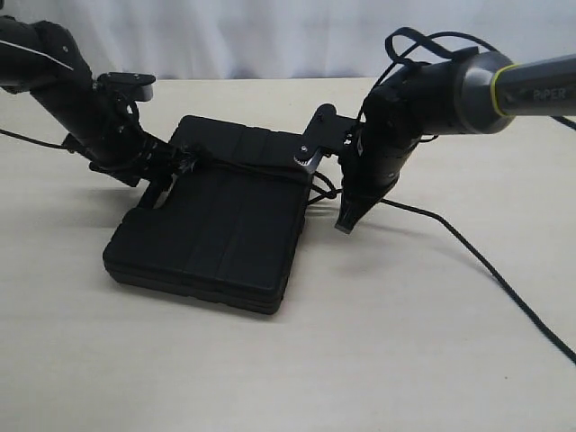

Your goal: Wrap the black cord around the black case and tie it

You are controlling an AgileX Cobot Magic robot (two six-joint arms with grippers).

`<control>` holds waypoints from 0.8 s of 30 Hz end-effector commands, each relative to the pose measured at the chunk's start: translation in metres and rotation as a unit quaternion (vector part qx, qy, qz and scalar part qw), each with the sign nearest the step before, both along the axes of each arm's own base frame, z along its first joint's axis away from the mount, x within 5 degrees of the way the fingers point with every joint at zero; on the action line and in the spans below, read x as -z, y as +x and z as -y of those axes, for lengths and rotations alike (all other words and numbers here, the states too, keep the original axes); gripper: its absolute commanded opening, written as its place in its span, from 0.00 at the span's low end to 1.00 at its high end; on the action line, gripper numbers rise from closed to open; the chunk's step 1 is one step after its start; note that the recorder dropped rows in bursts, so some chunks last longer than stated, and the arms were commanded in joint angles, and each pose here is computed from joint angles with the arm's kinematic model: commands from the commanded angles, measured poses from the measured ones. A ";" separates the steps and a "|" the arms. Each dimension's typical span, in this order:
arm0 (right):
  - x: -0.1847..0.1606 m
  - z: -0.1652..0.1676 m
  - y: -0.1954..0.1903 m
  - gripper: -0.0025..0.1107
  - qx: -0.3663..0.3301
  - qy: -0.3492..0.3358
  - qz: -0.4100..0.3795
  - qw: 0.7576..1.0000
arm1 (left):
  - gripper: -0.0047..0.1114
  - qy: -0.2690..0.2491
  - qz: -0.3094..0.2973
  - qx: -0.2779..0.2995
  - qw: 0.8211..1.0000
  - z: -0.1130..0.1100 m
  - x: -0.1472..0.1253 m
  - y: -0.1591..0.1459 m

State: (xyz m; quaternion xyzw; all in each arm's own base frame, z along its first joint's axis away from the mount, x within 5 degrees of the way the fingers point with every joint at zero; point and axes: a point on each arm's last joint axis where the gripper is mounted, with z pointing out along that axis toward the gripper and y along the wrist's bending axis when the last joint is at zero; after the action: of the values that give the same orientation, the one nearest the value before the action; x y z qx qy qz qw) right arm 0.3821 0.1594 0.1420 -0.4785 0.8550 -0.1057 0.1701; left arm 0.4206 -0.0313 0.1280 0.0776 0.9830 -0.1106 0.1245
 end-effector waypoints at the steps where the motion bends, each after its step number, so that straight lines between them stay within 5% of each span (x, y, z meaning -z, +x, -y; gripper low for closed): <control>1: -0.001 0.000 0.001 0.06 0.019 0.009 0.001 1.000 | 0.48 -0.020 0.000 -0.020 1.000 0.002 0.008 0.004; 7: 0.001 0.020 0.000 0.06 0.058 -0.016 -0.034 0.998 | 0.04 -0.031 -0.011 -0.041 0.999 0.001 0.003 0.008; 19: 0.003 0.095 0.012 0.06 0.171 -0.022 -0.071 0.983 | 0.04 -0.084 -0.028 -0.113 0.990 -0.021 -0.003 0.010; 24: 0.003 0.105 0.018 0.06 0.193 0.008 -0.057 0.979 | 0.04 -0.123 -0.033 -0.116 0.985 -0.012 0.000 0.012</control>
State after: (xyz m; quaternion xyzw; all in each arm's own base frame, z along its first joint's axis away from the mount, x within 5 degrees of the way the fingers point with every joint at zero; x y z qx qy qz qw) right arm 0.4000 0.0869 0.1393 -0.3174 0.9358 -0.0661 0.1387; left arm 0.4260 -0.0382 0.1225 -0.0421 0.9678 -0.2349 0.0806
